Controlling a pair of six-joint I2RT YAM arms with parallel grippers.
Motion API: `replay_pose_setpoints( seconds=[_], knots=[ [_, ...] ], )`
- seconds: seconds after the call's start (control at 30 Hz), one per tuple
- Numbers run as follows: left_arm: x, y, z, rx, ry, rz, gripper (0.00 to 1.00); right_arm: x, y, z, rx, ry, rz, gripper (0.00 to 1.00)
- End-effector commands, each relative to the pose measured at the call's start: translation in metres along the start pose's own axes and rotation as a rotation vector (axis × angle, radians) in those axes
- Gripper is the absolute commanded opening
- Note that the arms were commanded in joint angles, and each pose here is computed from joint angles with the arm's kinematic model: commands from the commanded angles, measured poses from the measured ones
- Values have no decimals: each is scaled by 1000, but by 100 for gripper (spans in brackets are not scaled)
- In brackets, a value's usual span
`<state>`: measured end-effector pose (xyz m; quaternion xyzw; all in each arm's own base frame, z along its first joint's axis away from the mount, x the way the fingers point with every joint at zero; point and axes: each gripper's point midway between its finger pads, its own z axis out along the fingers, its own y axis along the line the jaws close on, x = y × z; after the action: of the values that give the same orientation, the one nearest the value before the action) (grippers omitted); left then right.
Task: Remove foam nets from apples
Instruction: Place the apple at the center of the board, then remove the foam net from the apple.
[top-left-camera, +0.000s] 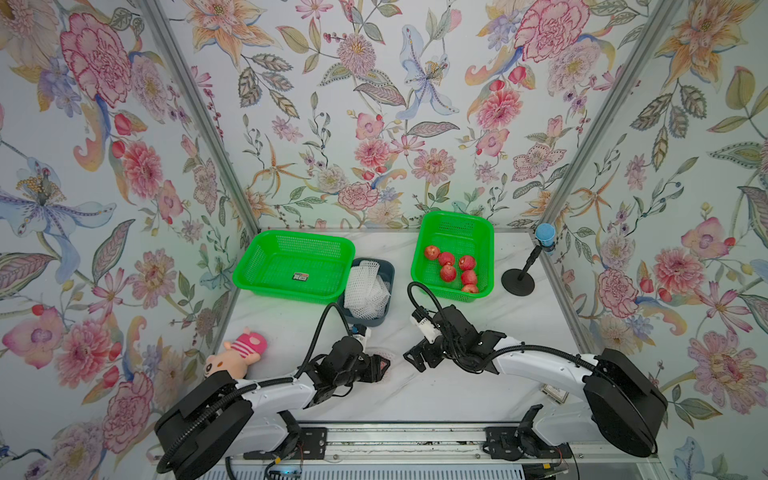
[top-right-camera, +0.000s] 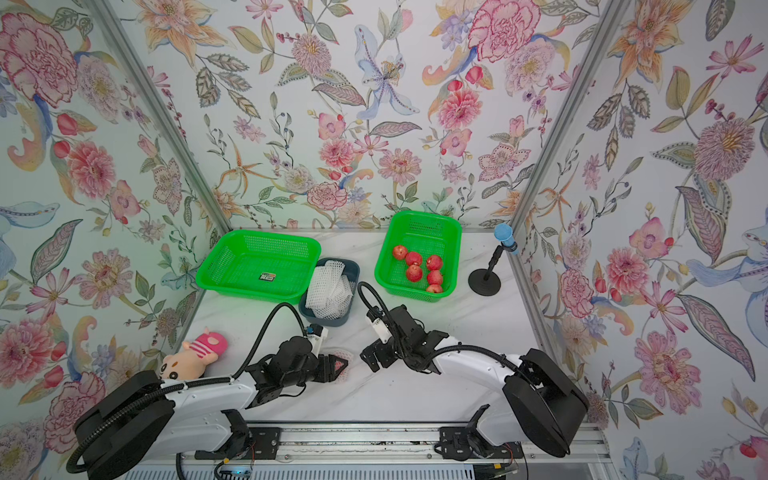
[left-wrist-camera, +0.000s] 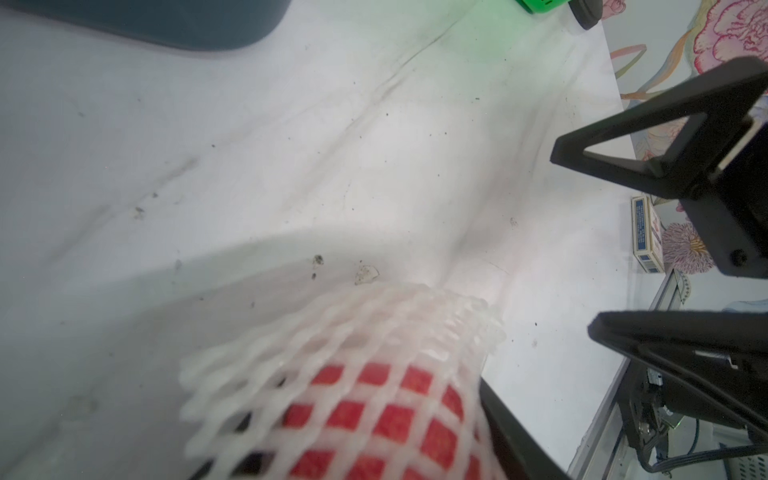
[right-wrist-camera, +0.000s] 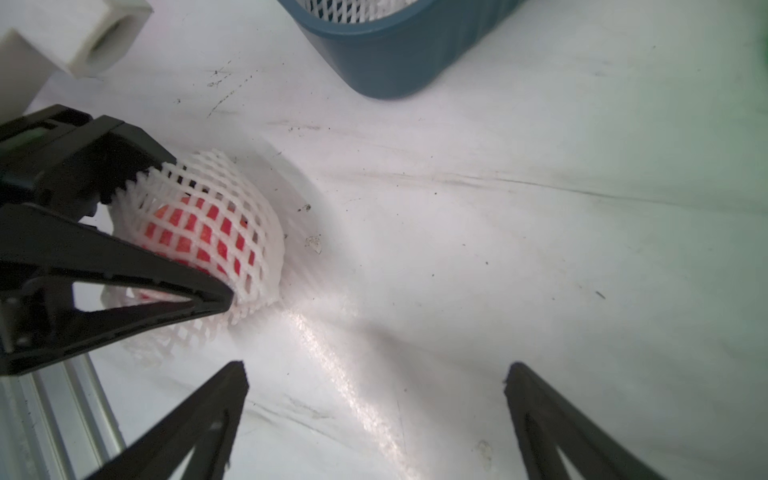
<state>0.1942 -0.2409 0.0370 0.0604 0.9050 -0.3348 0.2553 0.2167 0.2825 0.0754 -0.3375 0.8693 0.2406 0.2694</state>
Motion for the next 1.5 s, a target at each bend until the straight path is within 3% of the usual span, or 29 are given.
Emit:
replay_pose_setpoints(
  seconds=[0.0,0.2,0.47,0.8,1.17,1.47],
  knots=[
    [-8,-2,-2,-30,-23,21,78,3,8,-5,-45,-14,-25,99],
    [-12,0,-4,-62,-19,45,99,9,14,-10,-80,0,-46,99],
    [-14,8,-12,-108,-22,62,99,20,25,-11,-138,17,-63,100],
    [-9,9,-26,-73,-22,66,99,26,47,0,-217,35,-120,96],
    [-21,43,-50,-170,-110,-13,99,30,57,23,-230,79,-143,82],
    [-26,38,-53,-122,-131,-9,65,25,61,30,-237,81,-159,71]
  ],
)
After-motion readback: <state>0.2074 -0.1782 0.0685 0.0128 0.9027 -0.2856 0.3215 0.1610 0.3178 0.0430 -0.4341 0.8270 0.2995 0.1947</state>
